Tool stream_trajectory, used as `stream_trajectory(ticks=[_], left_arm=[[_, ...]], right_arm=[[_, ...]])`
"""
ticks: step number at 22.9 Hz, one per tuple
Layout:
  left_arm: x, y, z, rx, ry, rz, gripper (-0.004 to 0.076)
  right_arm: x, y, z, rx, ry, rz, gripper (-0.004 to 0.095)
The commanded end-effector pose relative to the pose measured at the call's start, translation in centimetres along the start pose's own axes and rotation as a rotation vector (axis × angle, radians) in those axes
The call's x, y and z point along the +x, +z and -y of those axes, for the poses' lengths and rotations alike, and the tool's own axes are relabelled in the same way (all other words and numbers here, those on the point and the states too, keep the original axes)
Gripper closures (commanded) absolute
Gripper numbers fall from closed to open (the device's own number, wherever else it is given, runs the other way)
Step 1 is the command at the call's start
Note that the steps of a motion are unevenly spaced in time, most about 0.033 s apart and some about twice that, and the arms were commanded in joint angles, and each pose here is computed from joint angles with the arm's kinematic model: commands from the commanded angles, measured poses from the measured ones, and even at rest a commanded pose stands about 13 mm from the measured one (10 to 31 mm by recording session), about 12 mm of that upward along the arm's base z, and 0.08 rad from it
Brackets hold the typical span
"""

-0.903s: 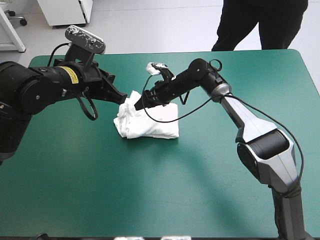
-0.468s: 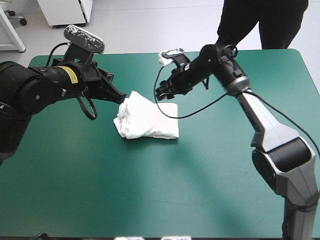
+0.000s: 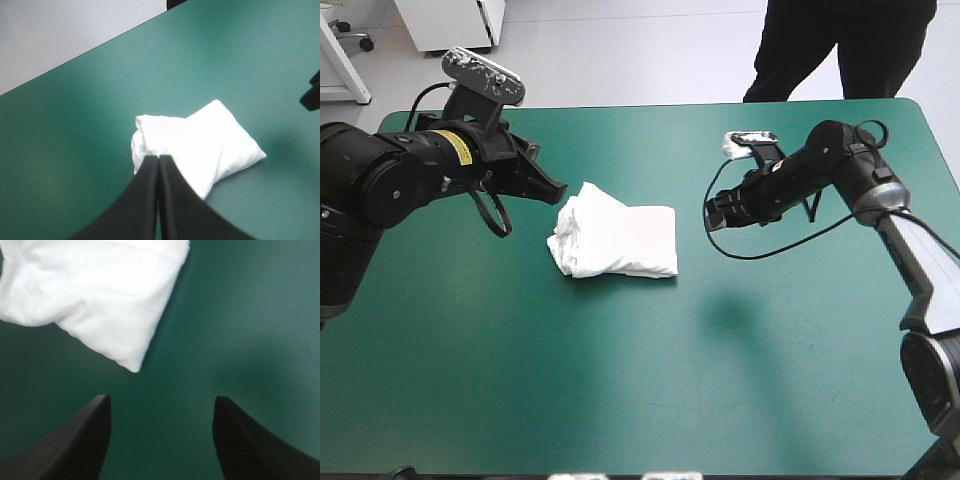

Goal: Fold the cloth

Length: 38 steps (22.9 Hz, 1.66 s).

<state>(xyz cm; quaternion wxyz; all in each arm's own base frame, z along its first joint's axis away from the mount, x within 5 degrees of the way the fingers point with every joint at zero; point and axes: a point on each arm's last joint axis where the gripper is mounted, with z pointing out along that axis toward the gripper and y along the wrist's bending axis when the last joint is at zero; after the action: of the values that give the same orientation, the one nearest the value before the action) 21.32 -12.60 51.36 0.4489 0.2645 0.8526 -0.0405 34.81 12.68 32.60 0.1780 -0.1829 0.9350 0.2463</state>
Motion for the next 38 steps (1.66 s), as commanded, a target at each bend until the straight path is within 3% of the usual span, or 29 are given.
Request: stream_trajectory(ticks=[1,8,16,18,22,24,27,31,32,33,38], left_arm=[[0.0,-1.9,-0.4,-0.012,-0.011,0.032,0.0733],[-0.1,-1.9,-0.2,0.000,-0.015,0.035,0.0732],[0.1,-1.9,-0.2,0.000,-0.015,0.020,0.0732],[0.1,-1.9,-0.2,0.000,-0.015,0.020,0.0732],[0.1,-1.9,-0.2,0.002,-0.017,0.020,0.0733],[0.1,-1.9,-0.2,0.002,-0.017,0.020,0.0732],[0.1,-2.0,-0.2,0.001,-0.017,0.022,0.0732],[0.1,-2.0,-0.2,0.001,-0.020,0.022,0.0732],[0.1,-2.0,-0.2,0.001,-0.020,0.022,0.0733],[0.1,-2.0,-0.2,0.007,-0.022,0.023,0.0733],[0.1,-2.0,-0.1,0.016,-0.025,0.023,0.0732]], right_arm=[[-1.3,0.9,-1.3,-0.108,-0.009,0.116,0.0352],[-1.9,9.6,0.5,-0.278,0.079,0.036,0.0337],[-2.8,12.5,1.2,-0.302,0.093,0.028,0.0353],[-2.8,13.2,1.3,-0.315,0.098,0.020,0.0427],[-2.6,14.4,1.2,-0.309,0.078,0.017,0.0874],[-2.6,14.4,1.6,-0.284,0.065,0.012,0.0914],[-2.4,13.2,3.0,-0.191,0.051,-0.025,0.0917],[-1.7,9.9,5.5,0.003,0.004,-0.113,0.0917],[-1.4,8.7,6.3,0.073,-0.005,-0.141,0.0917],[-0.7,6.1,8.2,0.234,-0.007,-0.185,0.0917],[2.1,-1.1,12.7,0.497,0.094,-0.220,0.0917]])
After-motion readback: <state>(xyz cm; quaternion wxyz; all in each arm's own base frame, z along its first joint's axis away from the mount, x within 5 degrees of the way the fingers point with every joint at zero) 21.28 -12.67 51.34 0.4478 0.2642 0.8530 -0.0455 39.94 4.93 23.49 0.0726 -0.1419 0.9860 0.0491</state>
